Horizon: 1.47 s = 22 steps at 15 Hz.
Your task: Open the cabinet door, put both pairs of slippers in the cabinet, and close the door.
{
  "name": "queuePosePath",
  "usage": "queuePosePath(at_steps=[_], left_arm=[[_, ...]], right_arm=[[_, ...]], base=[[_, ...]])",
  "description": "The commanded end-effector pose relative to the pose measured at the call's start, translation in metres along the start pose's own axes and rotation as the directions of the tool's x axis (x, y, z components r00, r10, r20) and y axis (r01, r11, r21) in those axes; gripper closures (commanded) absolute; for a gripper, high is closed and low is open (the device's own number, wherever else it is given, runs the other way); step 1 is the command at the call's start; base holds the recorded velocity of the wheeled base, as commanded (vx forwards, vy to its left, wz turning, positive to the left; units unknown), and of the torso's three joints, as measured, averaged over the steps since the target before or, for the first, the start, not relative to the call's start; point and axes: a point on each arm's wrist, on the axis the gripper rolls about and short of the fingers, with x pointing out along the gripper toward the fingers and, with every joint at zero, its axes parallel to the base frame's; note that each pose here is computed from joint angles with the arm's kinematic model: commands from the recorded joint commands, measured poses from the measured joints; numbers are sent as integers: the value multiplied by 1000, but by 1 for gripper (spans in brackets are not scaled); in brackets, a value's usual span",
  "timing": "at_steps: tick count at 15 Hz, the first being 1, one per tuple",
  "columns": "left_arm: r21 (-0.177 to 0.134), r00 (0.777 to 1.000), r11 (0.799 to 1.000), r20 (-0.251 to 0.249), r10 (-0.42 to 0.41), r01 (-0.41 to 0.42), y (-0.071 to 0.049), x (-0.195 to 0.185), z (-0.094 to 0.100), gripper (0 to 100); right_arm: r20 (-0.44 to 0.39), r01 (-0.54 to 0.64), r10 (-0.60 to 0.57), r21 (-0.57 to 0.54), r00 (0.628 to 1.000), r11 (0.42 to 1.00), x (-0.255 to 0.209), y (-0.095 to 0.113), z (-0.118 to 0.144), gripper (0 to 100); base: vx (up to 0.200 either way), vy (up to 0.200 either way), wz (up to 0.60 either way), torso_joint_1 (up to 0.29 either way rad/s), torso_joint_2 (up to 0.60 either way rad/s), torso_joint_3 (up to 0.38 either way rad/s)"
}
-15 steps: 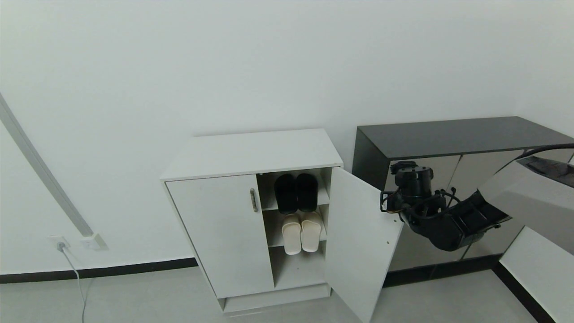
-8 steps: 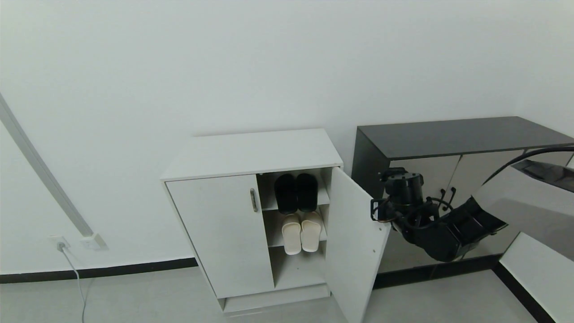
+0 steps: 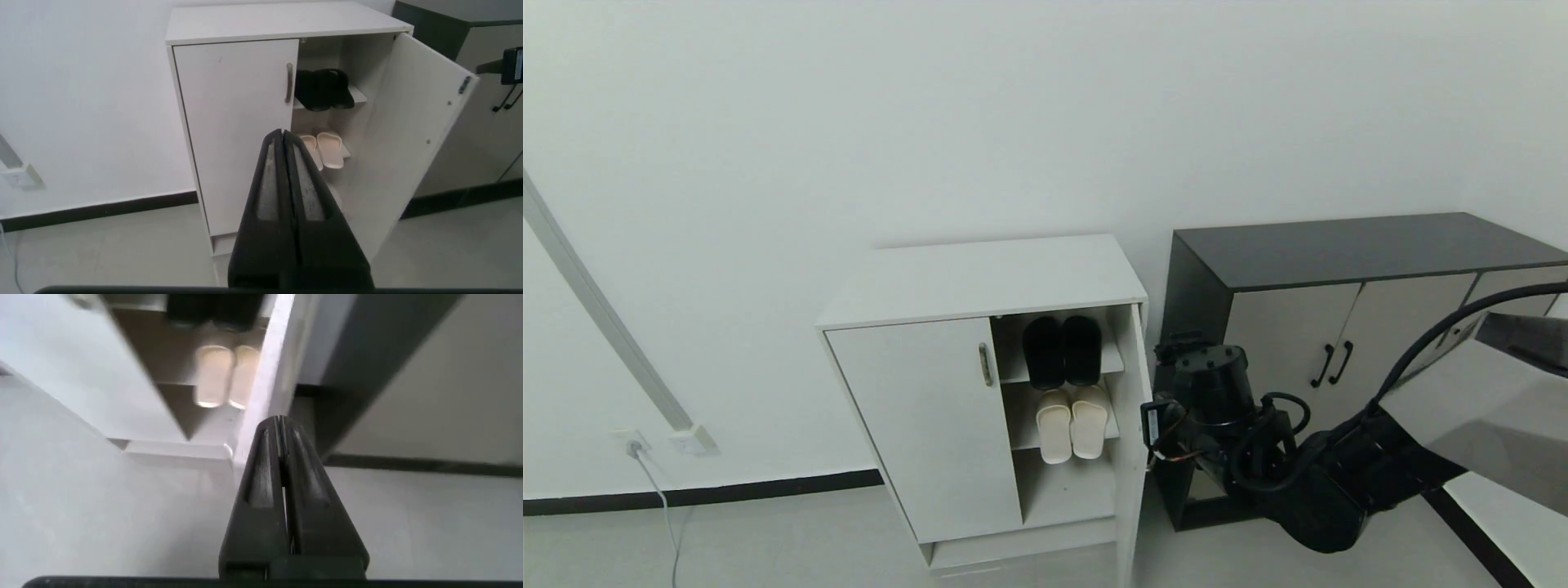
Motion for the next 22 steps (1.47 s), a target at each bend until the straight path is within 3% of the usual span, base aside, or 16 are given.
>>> queuePosePath(at_steps=[1,5,11,17,22], left_arm=[[0,1000,1000,-1,0,0,0,0,0,100],[0,1000,1000,-1,0,0,0,0,0,100],[0,1000,1000,-1,0,0,0,0,0,100],[0,1000,1000,-1,-2,2,0,0,0,100],[0,1000,1000,-1,1,-1,0,0,0,100]], right_arm=[[18,-27,27,2,999,1000,-11,1,5,100],[18,-40,41,-49,999,998,-14,-3,-8,100],[54,-47,49,-48,997,998,-17,-4,-7,100],[54,-87,90,-48,994,995,-21,-5,-7,100],[69,-52,57,-73,996,996,-20,-11,-7,100]], base=[[0,0,0,0,0,0],[0,0,0,0,0,0],[0,0,0,0,0,0],[0,0,600,3,3,2],[0,0,0,0,0,0]])
